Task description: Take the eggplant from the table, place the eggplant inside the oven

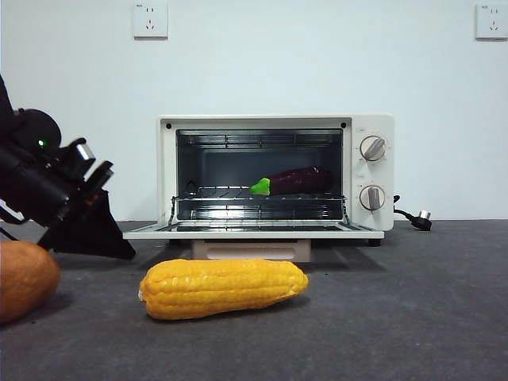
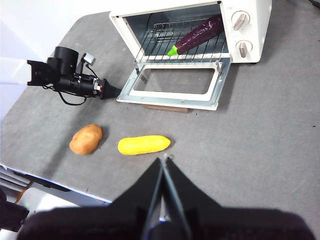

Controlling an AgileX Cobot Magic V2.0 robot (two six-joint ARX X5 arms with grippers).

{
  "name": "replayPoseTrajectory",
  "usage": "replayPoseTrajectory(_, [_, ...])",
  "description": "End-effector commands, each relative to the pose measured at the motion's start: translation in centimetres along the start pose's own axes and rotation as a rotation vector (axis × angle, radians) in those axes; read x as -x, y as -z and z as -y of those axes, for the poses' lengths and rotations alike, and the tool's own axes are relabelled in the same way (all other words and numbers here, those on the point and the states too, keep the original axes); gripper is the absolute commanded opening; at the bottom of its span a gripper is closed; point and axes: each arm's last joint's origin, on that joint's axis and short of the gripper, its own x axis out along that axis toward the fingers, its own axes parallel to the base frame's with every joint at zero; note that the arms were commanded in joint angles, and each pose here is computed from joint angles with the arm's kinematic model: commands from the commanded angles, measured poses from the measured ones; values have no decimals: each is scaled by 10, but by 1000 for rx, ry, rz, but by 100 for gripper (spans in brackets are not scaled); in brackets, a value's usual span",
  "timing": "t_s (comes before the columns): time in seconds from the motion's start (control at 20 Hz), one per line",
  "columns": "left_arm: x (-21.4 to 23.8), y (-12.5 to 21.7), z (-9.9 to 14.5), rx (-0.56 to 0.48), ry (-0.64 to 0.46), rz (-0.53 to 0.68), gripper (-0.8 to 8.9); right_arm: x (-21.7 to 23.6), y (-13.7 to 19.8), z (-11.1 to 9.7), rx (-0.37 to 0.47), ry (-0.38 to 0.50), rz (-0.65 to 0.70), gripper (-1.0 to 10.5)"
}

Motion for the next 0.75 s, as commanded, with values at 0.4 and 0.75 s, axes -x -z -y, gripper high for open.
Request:
replayPoseTrajectory(0.4, [-14,-1,8,1,101,18,-7,0,3,1,-9,23,-21,-12])
replayPoseTrajectory(0.75, [-15,-5,10,2,164,46,-6,0,3,2,-9,26,-20,-12])
